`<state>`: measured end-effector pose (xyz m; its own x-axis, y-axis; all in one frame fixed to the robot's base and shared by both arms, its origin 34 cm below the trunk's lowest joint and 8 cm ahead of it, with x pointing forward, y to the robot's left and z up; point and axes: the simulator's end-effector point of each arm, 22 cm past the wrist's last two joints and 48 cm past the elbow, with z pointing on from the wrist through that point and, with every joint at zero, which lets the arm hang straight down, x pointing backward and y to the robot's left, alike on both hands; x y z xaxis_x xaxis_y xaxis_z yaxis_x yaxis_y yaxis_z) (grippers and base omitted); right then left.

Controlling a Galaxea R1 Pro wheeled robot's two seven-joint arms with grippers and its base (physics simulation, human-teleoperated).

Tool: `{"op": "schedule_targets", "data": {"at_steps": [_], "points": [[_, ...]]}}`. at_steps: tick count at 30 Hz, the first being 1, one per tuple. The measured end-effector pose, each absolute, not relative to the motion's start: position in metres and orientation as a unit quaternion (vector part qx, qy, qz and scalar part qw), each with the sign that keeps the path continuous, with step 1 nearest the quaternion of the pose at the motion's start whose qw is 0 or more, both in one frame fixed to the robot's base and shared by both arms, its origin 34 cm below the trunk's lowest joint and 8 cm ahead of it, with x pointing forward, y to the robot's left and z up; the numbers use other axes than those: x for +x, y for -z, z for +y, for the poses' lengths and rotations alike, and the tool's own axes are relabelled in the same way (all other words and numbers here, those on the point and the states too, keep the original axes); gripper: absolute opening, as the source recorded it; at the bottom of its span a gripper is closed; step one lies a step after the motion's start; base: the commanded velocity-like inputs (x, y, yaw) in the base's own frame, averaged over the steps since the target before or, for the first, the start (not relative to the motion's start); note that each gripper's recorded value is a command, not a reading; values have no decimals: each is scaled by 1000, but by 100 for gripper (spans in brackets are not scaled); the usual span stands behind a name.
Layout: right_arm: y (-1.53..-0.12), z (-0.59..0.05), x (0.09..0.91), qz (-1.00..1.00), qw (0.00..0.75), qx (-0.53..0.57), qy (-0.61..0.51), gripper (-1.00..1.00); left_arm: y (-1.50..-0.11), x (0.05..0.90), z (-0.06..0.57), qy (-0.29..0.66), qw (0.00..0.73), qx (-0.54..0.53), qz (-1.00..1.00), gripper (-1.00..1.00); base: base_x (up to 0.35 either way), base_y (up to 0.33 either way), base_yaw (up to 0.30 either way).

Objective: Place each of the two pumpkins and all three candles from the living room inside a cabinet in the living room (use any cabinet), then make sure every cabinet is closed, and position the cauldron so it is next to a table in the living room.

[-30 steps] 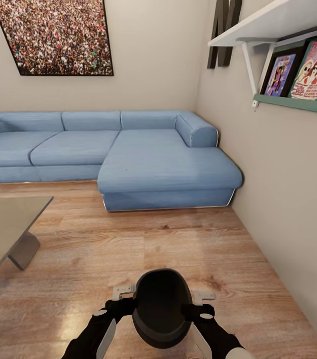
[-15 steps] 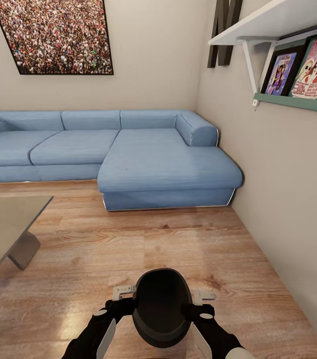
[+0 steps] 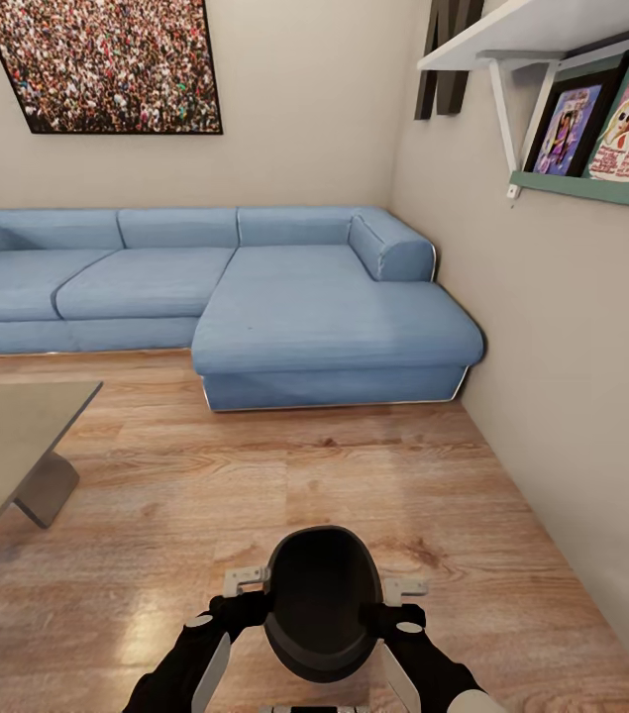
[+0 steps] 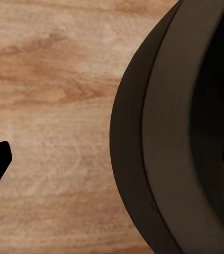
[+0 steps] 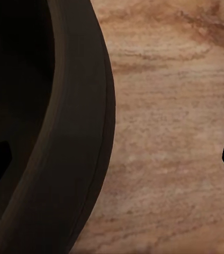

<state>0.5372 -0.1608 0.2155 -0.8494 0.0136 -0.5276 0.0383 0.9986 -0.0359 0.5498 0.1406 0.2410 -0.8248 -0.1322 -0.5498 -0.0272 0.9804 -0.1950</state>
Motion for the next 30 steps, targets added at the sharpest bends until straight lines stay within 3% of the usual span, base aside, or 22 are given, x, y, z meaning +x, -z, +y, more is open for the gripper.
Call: {"op": "schedule_targets", "data": {"at_steps": [30], "points": [[-204,-160,531,964,263,13,21,100,-229,543,138,93,280,-43,954,100,0,0,0]]}}
